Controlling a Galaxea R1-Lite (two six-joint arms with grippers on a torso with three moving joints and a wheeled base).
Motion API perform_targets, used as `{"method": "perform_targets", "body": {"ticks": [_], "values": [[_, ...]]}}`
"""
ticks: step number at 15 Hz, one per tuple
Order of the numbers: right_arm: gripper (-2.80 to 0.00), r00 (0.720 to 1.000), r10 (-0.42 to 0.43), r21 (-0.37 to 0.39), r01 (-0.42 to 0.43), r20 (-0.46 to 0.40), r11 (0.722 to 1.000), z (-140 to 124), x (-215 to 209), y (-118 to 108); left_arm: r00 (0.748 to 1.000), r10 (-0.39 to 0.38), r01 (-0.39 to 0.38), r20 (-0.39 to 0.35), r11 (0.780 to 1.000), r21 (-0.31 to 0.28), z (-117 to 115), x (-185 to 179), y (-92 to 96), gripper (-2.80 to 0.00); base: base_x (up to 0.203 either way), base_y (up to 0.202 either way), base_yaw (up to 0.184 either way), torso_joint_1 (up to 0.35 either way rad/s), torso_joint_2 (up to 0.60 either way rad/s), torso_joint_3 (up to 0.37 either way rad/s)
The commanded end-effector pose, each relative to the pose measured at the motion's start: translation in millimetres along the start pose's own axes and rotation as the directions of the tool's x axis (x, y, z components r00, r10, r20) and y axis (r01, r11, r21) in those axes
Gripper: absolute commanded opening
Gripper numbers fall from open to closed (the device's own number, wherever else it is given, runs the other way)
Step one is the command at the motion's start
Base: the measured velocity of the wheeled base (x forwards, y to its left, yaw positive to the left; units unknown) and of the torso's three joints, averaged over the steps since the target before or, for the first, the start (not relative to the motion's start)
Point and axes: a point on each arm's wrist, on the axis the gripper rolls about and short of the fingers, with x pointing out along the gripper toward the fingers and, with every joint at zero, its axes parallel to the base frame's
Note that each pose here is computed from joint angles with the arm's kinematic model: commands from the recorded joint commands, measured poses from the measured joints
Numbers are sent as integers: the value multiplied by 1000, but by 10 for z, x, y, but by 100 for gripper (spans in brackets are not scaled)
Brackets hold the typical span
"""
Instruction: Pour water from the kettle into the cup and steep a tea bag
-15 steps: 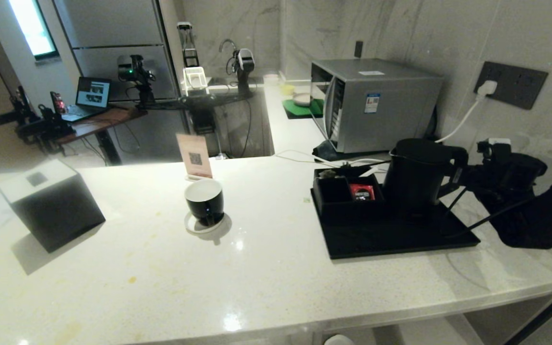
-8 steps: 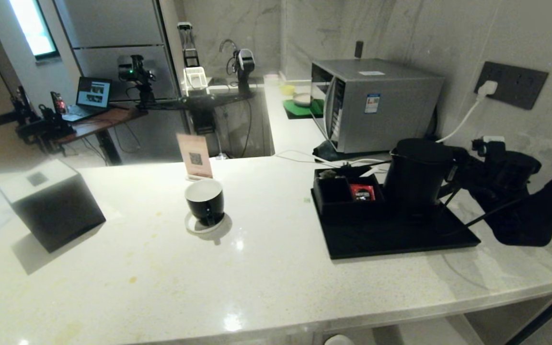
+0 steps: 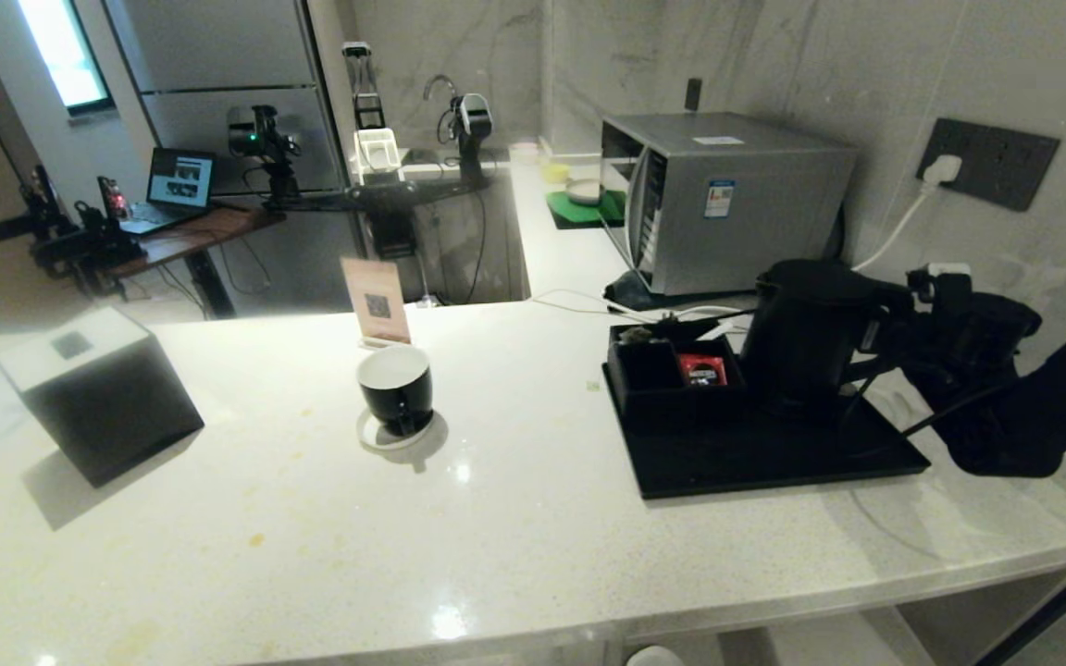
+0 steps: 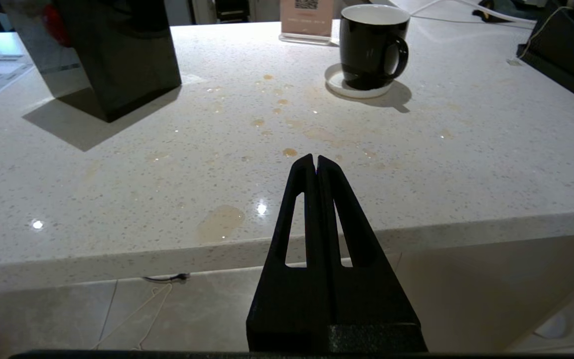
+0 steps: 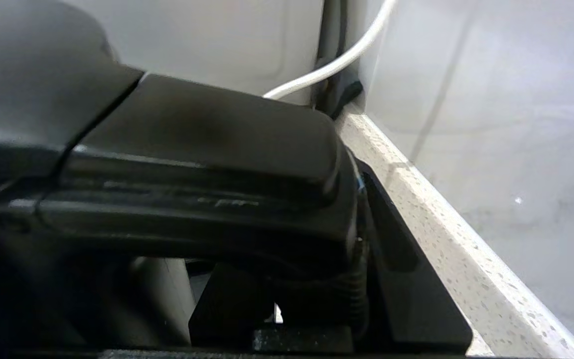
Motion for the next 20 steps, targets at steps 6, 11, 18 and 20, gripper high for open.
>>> {"method": "perform_targets", "body": {"ticks": [6, 11, 18, 20], "values": [[-280, 1000, 9, 18, -9, 29, 1000, 220, -160, 20, 1000, 1, -1, -1, 1000, 0, 1, 1, 0, -280, 0, 0, 0, 0, 0, 0], [-280, 999, 6, 26, -7, 35, 1000, 359, -325, -4, 1000, 1, -1, -1, 1000, 0, 1, 1, 0, -280, 0, 0, 0, 0, 0, 0], [-280, 999, 1, 53, -3, 42, 999, 626, -662, -59, 1000, 1, -1, -1, 1000, 0, 1, 1, 0, -280, 0, 0, 0, 0, 0, 0], [-280, 998, -7, 55, 4, 55, 998, 745, -781, -99, 1000, 1, -1, -1, 1000, 0, 1, 1, 0, -280, 0, 0, 0, 0, 0, 0]]}}
